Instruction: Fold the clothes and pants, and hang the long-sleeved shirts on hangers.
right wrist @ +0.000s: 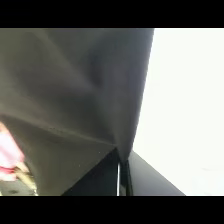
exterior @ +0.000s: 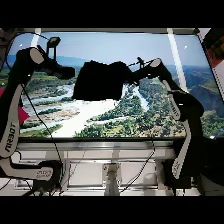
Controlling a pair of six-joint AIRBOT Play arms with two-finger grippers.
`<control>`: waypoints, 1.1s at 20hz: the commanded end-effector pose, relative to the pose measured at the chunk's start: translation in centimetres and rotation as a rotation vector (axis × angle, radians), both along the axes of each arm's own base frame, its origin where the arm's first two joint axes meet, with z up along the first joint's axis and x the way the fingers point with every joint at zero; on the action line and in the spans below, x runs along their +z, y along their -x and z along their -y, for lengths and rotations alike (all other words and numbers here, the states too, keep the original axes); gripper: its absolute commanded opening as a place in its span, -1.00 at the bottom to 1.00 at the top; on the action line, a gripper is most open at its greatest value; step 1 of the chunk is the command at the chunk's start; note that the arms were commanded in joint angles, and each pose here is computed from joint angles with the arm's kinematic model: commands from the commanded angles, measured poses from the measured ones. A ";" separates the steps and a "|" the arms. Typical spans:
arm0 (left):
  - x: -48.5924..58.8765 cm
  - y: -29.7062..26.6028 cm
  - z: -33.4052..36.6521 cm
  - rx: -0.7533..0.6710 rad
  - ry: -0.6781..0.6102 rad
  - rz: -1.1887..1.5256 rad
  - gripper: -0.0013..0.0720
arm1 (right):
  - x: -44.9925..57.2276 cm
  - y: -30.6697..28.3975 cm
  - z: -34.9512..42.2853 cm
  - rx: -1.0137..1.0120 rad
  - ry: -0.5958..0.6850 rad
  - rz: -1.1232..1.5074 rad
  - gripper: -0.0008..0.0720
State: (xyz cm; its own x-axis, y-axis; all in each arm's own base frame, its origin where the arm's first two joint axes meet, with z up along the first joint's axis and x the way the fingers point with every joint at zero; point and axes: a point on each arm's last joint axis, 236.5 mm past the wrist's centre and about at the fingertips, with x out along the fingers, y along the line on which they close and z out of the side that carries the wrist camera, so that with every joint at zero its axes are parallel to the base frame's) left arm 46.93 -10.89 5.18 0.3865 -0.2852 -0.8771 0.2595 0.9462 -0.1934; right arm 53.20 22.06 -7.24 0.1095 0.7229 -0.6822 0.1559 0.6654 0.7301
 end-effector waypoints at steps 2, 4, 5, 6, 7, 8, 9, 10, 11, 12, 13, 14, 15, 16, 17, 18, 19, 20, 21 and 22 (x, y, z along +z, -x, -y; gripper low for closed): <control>-3.3 6.1 2.3 -0.126 -0.016 -0.231 -0.95 | 0.3 4.0 14.6 0.007 0.343 -0.144 -0.95; -4.3 7.4 2.8 -0.146 -0.023 -0.274 -0.95 | 2.3 6.6 21.4 -0.037 0.450 -0.205 -0.95; -4.5 7.6 3.0 -0.151 -0.024 -0.279 -0.95 | 3.5 8.0 24.6 -0.074 0.492 -0.230 -0.95; -4.5 7.6 3.1 -0.155 -0.024 -0.279 -0.95 | 4.9 9.9 27.9 -0.106 0.528 -0.257 -0.95; -4.5 7.6 3.2 -0.157 -0.024 -0.279 -0.95 | 6.2 12.1 31.0 -0.144 0.563 -0.295 -0.95; -4.5 7.6 3.2 -0.157 -0.025 -0.279 -0.95 | 7.4 14.5 33.5 -0.166 0.583 -0.325 -0.95; -4.5 7.6 3.2 -0.157 -0.025 -0.279 -0.95 | 8.4 17.0 35.9 -0.211 0.602 -0.365 -0.95; -4.5 7.6 3.2 -0.156 -0.025 -0.279 -0.95 | 9.4 19.5 38.2 -0.267 0.618 -0.397 -0.95; -4.5 7.6 3.2 -0.156 -0.025 -0.279 -0.95 | 10.1 21.8 40.2 -0.327 0.626 -0.421 -0.95; -4.5 7.6 3.2 -0.156 -0.025 -0.279 -0.95 | 10.8 24.4 42.1 -0.394 0.637 -0.447 -0.95; -4.5 7.6 3.2 -0.156 -0.025 -0.279 -0.95 | 11.3 27.0 44.0 -0.463 0.648 -0.479 -0.95; -4.5 7.6 3.2 -0.156 -0.025 -0.279 -0.95 | 11.7 29.3 45.3 -0.518 0.650 -0.504 -0.95; -4.5 7.6 3.2 -0.156 -0.025 -0.279 -0.95 | 11.9 31.2 46.6 -0.575 0.643 -0.518 -0.95; -4.5 7.6 3.2 -0.156 -0.025 -0.279 -0.95 | 12.0 32.5 47.5 -0.620 0.634 -0.529 -0.95; -4.5 7.6 3.2 -0.156 -0.025 -0.279 -0.95 | 12.0 33.6 48.0 -0.653 0.621 -0.544 -0.95; -4.5 7.6 3.2 -0.156 -0.025 -0.279 -0.95 | 11.9 34.2 48.4 -0.679 0.608 -0.550 -0.95; -4.5 7.6 3.2 -0.156 -0.025 -0.279 -0.95 | 11.7 34.3 48.7 -0.689 0.609 -0.548 -0.95; -4.5 7.6 3.2 -0.156 -0.025 -0.279 -0.95 | 11.6 34.1 48.8 -0.691 0.611 -0.541 -0.95; -4.5 7.6 3.2 -0.156 -0.025 -0.279 -0.95 | 11.6 33.8 48.7 -0.687 0.612 -0.533 -0.95; -4.5 7.6 3.2 -0.156 -0.025 -0.279 -0.95 | 11.6 33.5 48.5 -0.678 0.615 -0.530 -0.94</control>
State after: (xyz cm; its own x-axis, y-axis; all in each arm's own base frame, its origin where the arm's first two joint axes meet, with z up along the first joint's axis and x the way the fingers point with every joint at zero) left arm 39.31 -14.09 0.68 0.0849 -0.3001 -0.9501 0.3419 0.9044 -0.2551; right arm 20.52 -25.91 4.33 -0.0620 0.1449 -0.9875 0.8197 0.5718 0.0325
